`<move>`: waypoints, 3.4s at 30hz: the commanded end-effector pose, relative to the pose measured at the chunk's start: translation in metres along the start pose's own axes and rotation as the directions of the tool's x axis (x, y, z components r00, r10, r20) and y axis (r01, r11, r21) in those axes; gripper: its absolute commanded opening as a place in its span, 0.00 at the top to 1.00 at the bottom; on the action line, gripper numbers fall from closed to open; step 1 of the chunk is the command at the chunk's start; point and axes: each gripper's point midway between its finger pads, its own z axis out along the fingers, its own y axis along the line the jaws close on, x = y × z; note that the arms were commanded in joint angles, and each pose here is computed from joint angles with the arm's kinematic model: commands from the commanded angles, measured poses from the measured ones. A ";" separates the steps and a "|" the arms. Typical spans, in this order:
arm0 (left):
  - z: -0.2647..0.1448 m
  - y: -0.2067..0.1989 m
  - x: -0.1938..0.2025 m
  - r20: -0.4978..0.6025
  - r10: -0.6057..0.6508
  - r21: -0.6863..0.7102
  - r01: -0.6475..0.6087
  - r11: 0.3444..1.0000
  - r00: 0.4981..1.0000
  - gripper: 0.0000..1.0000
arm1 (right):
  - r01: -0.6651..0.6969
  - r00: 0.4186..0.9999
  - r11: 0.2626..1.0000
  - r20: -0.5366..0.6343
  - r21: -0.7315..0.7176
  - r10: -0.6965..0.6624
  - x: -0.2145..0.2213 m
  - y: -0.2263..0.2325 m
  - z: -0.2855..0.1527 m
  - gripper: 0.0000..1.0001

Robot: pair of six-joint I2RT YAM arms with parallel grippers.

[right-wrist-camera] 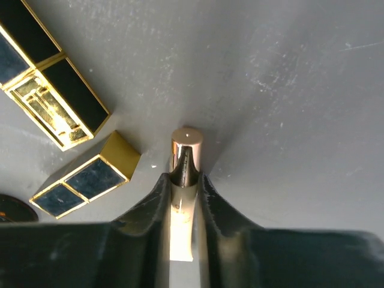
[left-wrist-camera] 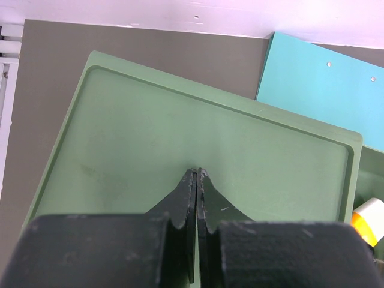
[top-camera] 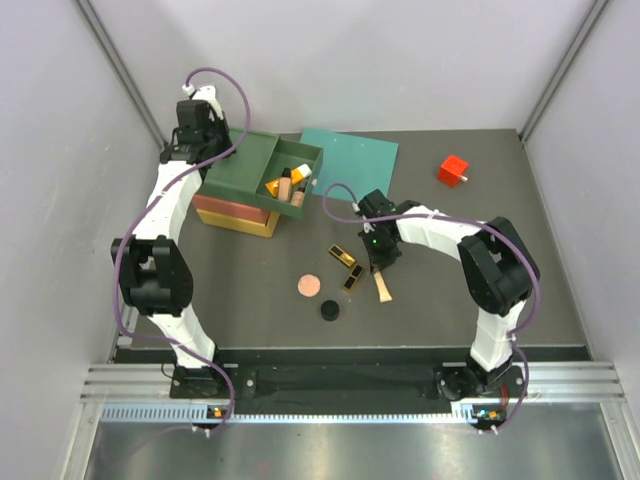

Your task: Organize the makeup

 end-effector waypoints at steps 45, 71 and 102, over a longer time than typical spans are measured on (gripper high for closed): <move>-0.004 0.022 0.147 -0.476 -0.017 -0.064 -0.015 0.998 0.879 1.00 | 0.278 0.758 0.633 0.570 -0.723 0.318 -0.277 0.179 -0.224 0.99; -0.005 0.023 0.142 -0.468 -0.015 -0.070 -0.021 0.997 0.883 1.00 | 0.089 0.583 0.824 0.700 -0.559 0.412 -0.291 0.084 -0.252 0.37; -0.004 0.025 0.146 -0.480 -0.013 -0.076 -0.027 0.997 0.877 1.00 | -0.014 0.782 0.567 0.345 -0.823 0.520 -0.268 0.115 -0.143 1.00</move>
